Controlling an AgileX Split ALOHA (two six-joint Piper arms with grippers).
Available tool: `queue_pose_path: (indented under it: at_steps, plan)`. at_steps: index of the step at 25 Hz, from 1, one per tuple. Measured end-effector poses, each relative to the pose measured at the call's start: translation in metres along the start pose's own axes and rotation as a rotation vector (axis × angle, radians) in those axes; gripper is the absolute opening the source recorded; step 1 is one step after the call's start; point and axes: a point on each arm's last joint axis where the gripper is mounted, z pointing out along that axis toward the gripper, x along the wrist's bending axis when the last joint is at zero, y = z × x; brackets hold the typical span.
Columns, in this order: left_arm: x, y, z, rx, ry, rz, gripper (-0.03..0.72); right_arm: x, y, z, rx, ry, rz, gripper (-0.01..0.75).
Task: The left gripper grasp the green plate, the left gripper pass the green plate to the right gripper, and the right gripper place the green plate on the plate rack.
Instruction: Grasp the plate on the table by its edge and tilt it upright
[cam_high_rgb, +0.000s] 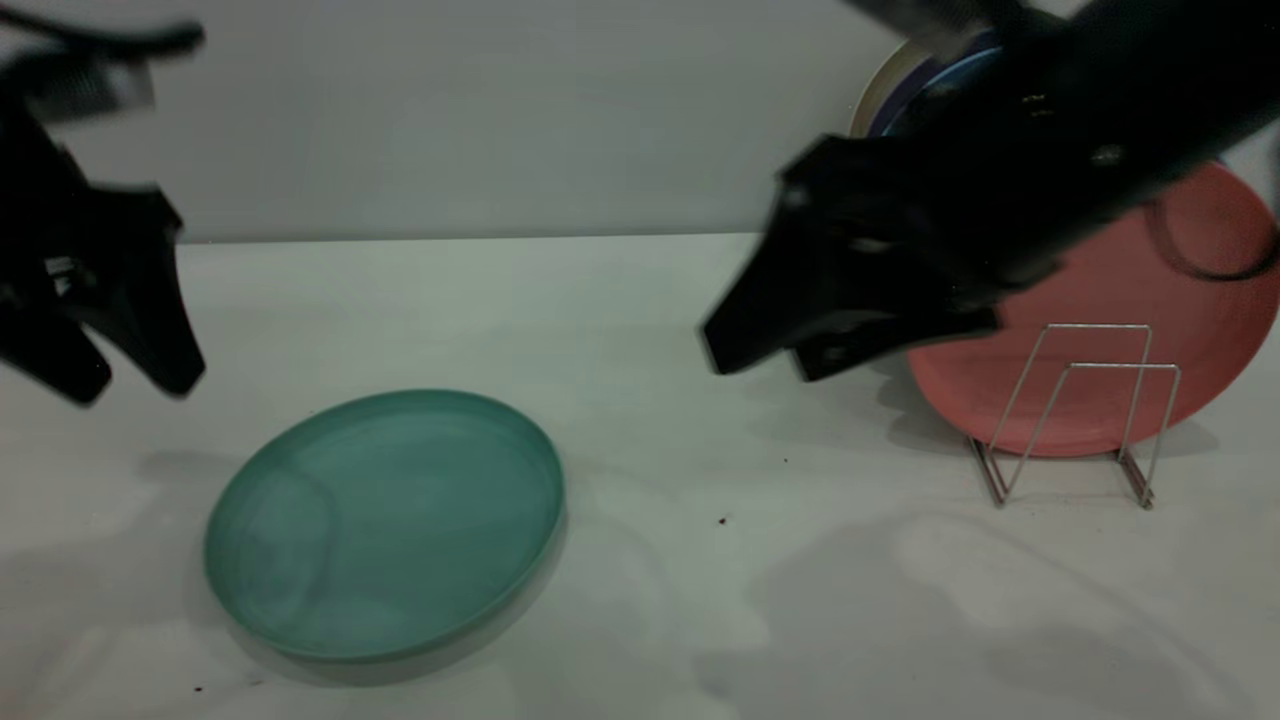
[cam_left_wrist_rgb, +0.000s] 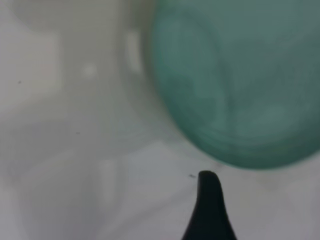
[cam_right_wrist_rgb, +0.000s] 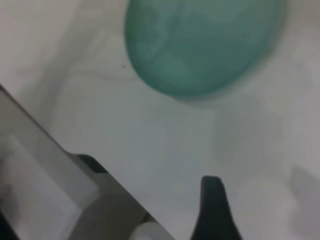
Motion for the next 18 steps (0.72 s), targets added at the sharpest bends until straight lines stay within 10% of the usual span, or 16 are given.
queue_pose_path:
  at_steps: [18]
  plan:
    - [0.037,0.022,0.110,0.082,-0.095,-0.153,0.591,-0.017,0.012,0.040,0.040,0.040,0.068,0.537]
